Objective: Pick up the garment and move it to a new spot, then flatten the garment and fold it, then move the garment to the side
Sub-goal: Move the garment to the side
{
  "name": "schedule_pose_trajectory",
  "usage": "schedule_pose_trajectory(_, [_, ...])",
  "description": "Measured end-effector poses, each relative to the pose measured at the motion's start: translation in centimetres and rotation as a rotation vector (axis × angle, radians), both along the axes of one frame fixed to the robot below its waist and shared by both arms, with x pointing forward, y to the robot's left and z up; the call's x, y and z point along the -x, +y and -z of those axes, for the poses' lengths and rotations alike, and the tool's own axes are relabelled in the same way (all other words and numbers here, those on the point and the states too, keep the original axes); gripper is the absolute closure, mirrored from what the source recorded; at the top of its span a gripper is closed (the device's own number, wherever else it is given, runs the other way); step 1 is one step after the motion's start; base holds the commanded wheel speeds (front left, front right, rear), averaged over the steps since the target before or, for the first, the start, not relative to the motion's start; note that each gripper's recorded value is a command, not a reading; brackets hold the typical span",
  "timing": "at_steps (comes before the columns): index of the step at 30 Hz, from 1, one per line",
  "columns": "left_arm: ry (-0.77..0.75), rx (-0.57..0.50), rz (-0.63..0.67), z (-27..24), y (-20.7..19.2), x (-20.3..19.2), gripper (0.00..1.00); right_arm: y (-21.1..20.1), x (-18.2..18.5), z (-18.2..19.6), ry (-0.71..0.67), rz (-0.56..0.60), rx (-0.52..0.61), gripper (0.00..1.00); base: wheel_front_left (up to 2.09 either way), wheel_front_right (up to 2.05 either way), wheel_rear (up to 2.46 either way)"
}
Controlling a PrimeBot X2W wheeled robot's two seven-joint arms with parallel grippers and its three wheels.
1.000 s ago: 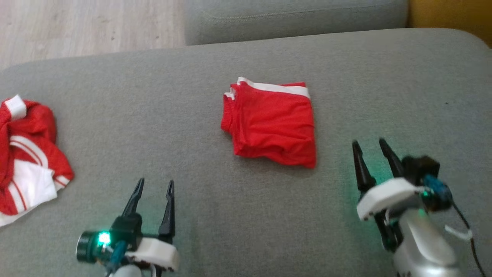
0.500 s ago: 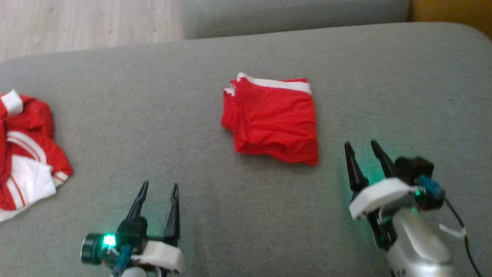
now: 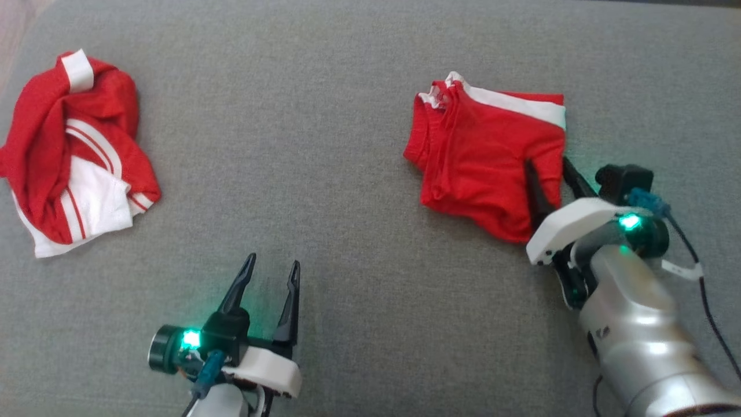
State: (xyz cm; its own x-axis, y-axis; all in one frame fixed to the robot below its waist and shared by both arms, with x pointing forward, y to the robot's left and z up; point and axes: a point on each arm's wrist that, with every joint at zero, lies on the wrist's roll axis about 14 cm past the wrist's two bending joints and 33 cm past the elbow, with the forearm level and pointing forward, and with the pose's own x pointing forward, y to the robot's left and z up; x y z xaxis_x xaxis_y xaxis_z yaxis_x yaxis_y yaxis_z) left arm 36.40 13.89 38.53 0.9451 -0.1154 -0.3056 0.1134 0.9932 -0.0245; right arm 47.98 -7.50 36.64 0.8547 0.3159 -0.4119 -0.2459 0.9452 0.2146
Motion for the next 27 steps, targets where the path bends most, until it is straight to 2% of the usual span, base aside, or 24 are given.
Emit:
schedule_pose_trajectory(4, [-0.007,0.005,0.016,-0.1,-0.6,-0.7,0.00,-0.6,-0.7,-0.5,-0.013,0.017,0.002,1.00,0.00,0.00,0.00])
schedule_pose_trajectory(10, [-0.044,0.031,0.114,-1.0,-3.9,-2.2,0.00,-4.5,1.2,-1.4,-0.030,0.127,-0.024,1.00,0.00,0.00,0.00])
schedule_pose_trajectory(23, [-0.146,0.134,0.549,-4.0,-18.3,-4.0,0.00,-15.8,11.2,-2.1,-0.045,0.448,-0.018,1.00,0.00,0.00,0.00])
schedule_pose_trajectory(27, [-0.151,0.165,0.673,-4.3,-22.4,-3.1,0.00,-18.2,14.0,-2.5,-0.050,0.534,-0.010,1.00,0.00,0.00,0.00])
